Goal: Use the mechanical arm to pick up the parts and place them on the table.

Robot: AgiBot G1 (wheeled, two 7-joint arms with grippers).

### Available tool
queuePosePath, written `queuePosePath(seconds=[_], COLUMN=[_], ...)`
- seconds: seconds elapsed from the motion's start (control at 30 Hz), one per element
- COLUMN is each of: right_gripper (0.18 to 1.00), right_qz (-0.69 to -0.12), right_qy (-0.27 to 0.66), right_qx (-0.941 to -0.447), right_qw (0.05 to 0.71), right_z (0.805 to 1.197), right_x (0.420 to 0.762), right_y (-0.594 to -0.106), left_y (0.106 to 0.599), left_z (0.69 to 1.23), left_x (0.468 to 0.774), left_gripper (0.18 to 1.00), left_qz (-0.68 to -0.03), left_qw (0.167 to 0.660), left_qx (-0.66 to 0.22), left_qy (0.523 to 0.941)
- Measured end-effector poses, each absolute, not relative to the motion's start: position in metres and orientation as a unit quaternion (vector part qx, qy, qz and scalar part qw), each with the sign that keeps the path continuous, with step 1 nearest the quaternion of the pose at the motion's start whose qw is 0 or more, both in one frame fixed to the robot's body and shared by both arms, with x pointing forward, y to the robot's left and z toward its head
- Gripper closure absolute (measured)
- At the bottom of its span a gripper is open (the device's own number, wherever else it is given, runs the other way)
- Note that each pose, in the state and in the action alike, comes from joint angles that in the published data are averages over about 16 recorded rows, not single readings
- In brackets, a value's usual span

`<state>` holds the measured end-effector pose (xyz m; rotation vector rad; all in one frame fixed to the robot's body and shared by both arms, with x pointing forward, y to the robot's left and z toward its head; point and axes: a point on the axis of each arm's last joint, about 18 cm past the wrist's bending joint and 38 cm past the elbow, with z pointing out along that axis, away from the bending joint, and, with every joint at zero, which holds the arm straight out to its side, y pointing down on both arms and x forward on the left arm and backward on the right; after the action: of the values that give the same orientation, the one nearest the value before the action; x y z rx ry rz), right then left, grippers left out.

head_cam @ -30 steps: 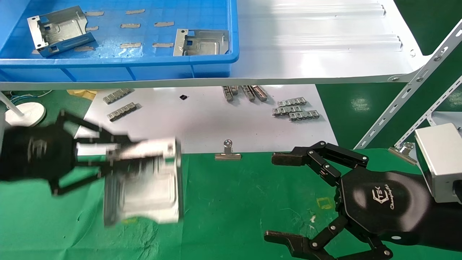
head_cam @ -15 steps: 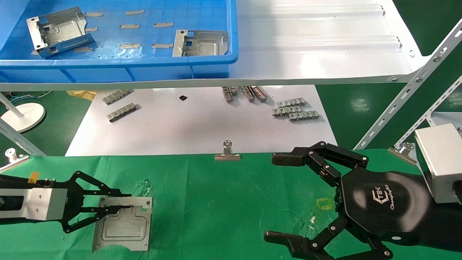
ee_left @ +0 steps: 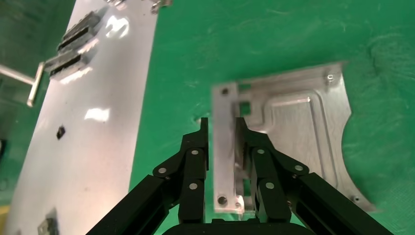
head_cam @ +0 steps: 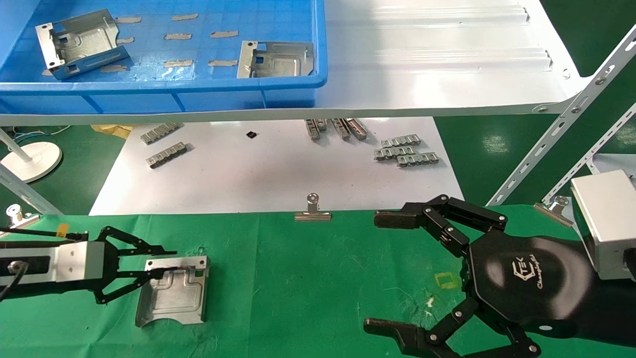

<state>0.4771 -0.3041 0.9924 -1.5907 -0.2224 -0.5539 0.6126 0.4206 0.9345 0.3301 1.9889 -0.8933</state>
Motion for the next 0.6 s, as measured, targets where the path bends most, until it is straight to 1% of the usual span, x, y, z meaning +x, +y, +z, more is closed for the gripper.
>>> queuePosePath(seconds=[0.1,0.3,0.53,0.6], right_gripper=[0.179,0.179,0.179,0.179], right_qz=[-0.245,-0.245,-0.245,-0.245], right_qy=[-0.098,-0.098,-0.098,-0.098], right_qx=[-0.703,-0.703,-0.703,-0.703], right_qw=[0.66,0.66,0.66,0.66], right_z=[0.992,0.992,0.992,0.992], right_x=[0.477,0.477,0.477,0.477], right_y=[-0.304,-0.304,-0.304,-0.304], left_y=[0.42,0.414,0.404,0.402], left_z=[0.939,0.955,0.972,0.975], left_x=[0.612,0.61,0.608,0.608], left_gripper=[0.871,0.804,0.686,0.638], left_qz=[-0.376,-0.422,-0.469,-0.477], left_qw=[0.45,0.444,0.434,0.431], left_qx=[0.121,0.091,0.068,0.066], left_qy=[0.801,0.785,0.766,0.763])
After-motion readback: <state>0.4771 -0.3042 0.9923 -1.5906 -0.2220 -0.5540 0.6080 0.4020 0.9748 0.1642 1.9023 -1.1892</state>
